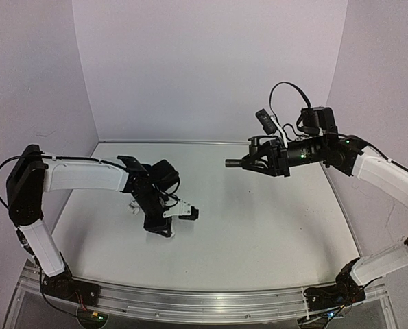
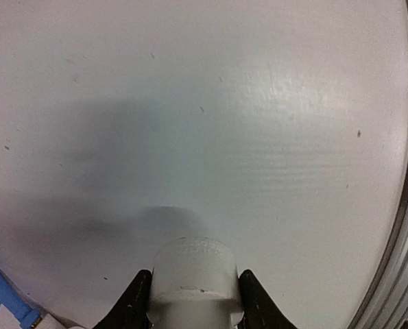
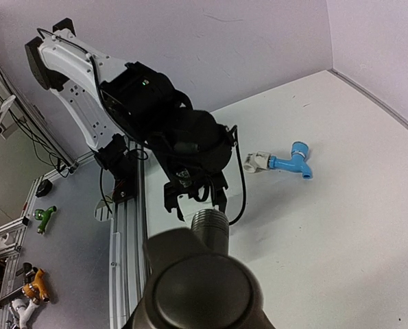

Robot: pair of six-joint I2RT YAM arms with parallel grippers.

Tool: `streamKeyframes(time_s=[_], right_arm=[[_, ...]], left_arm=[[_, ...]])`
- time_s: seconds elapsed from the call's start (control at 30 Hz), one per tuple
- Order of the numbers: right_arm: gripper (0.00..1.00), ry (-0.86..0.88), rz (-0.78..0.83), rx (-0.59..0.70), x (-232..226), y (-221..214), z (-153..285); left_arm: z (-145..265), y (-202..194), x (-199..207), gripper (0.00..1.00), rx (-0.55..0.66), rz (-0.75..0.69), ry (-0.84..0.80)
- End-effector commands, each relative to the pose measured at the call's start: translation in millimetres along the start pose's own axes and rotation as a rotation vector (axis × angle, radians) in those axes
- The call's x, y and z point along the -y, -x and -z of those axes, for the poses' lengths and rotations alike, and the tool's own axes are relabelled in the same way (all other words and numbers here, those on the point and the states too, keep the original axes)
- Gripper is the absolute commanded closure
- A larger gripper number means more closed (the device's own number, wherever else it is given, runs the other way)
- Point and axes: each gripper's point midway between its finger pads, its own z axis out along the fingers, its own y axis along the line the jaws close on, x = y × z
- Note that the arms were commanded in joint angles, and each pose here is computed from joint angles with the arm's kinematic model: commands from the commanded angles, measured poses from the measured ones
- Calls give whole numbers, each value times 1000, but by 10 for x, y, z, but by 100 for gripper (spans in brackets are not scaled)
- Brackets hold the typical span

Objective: Install the water faucets

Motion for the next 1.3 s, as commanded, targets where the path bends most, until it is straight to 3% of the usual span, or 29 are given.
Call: streamKeyframes(time_s=[0.0, 0.2, 0.3, 0.67, 0.87, 1.03, 1.27], right_arm=[[100, -29, 98, 83, -121, 426, 179], [100, -189, 240, 110, -89, 896, 489], [100, -242, 290, 127, -124, 1088, 625], [100, -215, 322, 149, -256, 1208, 690], [100, -177, 340, 113, -253, 1184, 631], [100, -248, 402, 23, 17, 1077, 544], [100, -202, 551, 63, -254, 1330, 672]], left_arm=[[917, 864, -24, 100, 384, 184, -40], [2180, 1294, -30, 100, 871, 288, -180], [2533, 1349, 98, 100, 994, 296, -277], [3150, 1409, 565, 100, 1135, 165, -671], [3297, 1458, 522, 100, 1180, 188, -650], [3332, 1504, 331, 100, 1215, 313, -554], [3368, 1489, 92, 100, 1243, 479, -426]])
